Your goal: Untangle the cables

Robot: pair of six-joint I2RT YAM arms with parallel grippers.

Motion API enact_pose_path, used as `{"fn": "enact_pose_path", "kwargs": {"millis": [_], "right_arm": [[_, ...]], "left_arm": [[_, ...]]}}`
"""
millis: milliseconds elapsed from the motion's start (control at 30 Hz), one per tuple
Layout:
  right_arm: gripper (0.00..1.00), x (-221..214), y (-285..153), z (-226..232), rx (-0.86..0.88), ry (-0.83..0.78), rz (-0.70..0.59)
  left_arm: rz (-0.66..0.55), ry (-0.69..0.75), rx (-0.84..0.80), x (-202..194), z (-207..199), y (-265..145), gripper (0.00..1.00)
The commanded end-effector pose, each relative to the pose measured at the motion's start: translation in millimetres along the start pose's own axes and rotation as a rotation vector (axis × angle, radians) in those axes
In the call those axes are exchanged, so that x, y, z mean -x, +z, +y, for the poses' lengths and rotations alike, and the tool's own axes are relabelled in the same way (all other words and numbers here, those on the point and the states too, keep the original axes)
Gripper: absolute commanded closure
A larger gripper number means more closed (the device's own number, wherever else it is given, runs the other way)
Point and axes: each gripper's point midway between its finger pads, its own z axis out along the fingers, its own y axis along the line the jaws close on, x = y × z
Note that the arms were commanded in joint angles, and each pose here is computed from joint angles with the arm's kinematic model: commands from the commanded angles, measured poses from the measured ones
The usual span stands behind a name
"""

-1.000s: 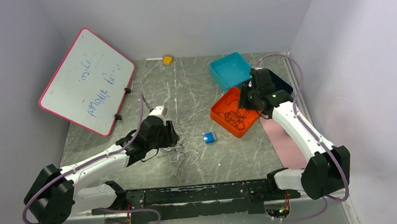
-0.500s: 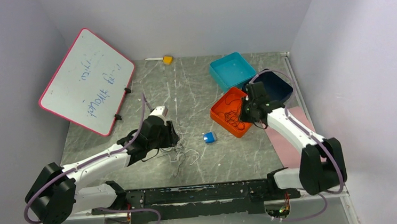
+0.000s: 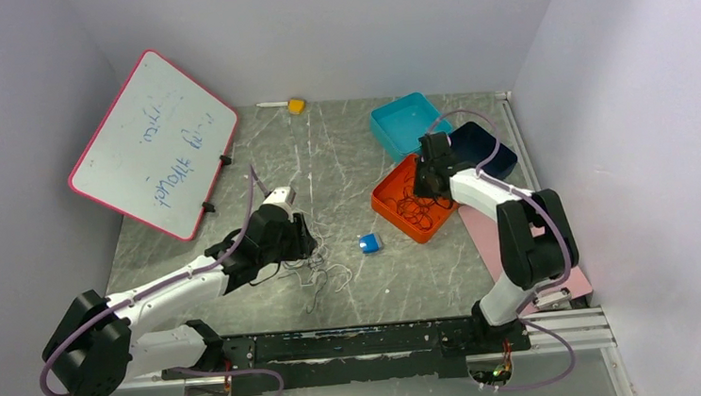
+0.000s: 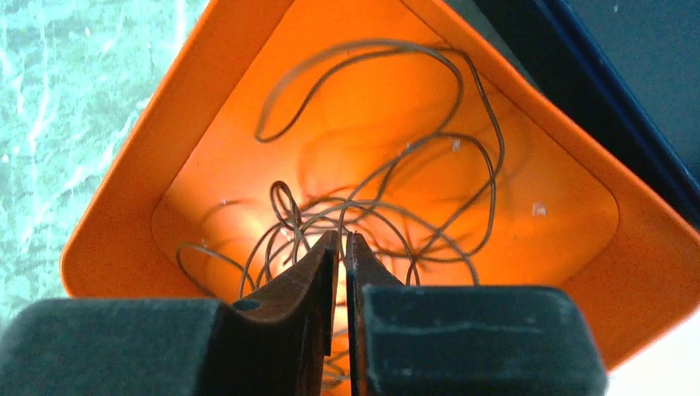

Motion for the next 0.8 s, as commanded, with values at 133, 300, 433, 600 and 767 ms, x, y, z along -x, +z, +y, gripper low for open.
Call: {"fn": "enact_pose_path", "kwargs": {"millis": [133,300,433,600,767], "right_arm": [[0.87,25.0,24.9,9.7,0.033,-0.011,-0.05],[0.82,36.5,0.9,10.8,0.041,-0.022,-0.084],[0.74,56.6,-40.2,8.1,0.031,-0.026,-0.153],[0.66,76.0,-87.4,-2.0,-0.003,-0.018,-0.265],[0.63,73.7,-92.0,-13.0,-0.04,-0.014,-0.308]], "left_arm": [[-0.02,-0.011,-0.035,5.4,-8.8,-5.5,0.5],[-0.019,-0.006,-0.033,5.4,-8.1,-7.4,0.5],[-0.032,-0.002,-0.028,10.9,-9.0,-11.3,0.48],[-0.059,0.001,-0.037,21.5,-14.0,-13.9,0.46],[-0.053,0.004,-0.035,22.7,-15.5,-11.3,0.46]]}}
